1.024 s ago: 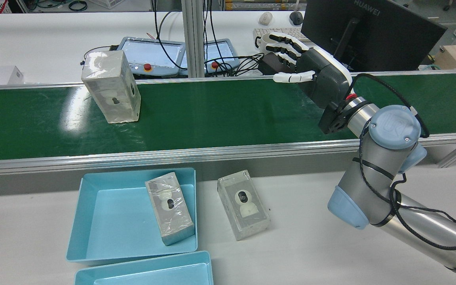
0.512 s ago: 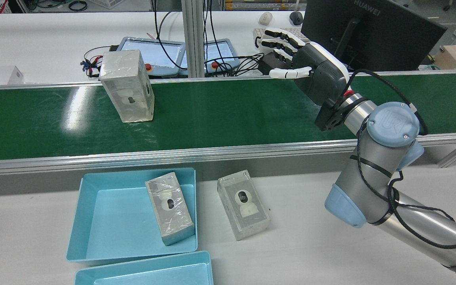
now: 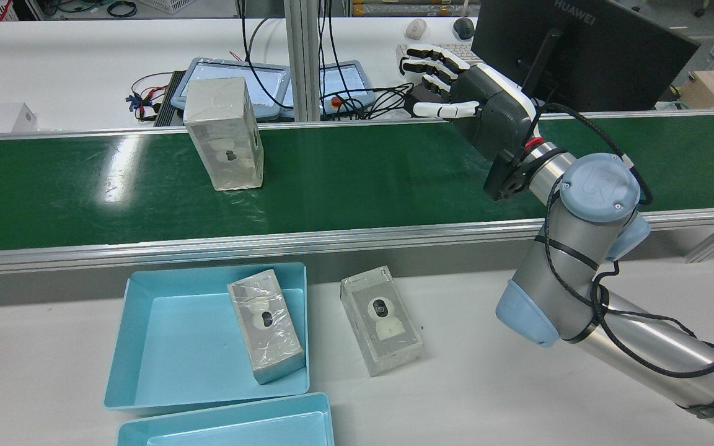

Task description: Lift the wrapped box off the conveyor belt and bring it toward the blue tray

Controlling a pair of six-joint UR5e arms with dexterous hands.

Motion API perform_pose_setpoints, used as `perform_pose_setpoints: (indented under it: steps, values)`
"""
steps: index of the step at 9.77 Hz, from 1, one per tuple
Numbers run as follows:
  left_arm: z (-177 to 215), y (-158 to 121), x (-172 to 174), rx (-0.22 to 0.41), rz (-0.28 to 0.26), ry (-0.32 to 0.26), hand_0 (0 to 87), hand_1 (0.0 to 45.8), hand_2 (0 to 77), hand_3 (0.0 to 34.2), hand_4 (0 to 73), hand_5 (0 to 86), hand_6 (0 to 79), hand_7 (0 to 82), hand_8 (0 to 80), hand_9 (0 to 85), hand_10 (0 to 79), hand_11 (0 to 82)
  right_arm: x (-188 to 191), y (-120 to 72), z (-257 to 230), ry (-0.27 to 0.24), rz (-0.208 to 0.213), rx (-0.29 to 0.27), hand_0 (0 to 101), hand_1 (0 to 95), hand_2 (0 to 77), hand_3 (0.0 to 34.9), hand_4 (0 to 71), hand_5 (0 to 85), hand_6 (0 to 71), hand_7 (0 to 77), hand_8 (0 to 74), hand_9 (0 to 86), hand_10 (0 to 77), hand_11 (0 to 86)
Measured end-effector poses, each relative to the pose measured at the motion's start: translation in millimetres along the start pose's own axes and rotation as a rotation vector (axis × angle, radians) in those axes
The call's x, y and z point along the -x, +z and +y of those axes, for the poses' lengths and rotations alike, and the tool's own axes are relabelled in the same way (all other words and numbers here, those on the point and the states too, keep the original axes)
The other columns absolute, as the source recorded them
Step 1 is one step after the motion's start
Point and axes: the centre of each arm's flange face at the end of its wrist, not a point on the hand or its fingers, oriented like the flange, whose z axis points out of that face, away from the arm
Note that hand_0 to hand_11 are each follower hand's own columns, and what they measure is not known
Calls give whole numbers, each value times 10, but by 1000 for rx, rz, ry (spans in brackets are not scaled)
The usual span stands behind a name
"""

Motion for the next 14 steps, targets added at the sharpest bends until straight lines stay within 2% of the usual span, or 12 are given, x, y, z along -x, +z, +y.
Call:
perform_pose_setpoints:
  steps: [10, 12, 14]
  values:
    - [0, 0, 0, 0, 0, 0, 0, 0, 11, 0, 0, 5, 0, 5, 5, 0, 5, 0, 222, 38, -48, -14, -34, -9, 428, 109, 185, 300, 158, 240, 0, 229, 0, 33, 22, 38]
    - [0, 0, 0, 0, 0, 0, 0, 0, 11, 0, 0, 5, 0, 5, 5, 0, 5, 0, 238, 39, -51, -15, -36, -9, 427, 109, 185, 299, 131, 240, 0, 229, 0, 33, 22, 38]
    - [0, 0, 0, 0, 0, 0, 0, 0, 11, 0, 0, 5, 0, 5, 5, 0, 0, 0, 215, 43, -45, -14, -32, -8, 428, 109, 191, 299, 147, 245, 0, 229, 0, 33, 22, 38]
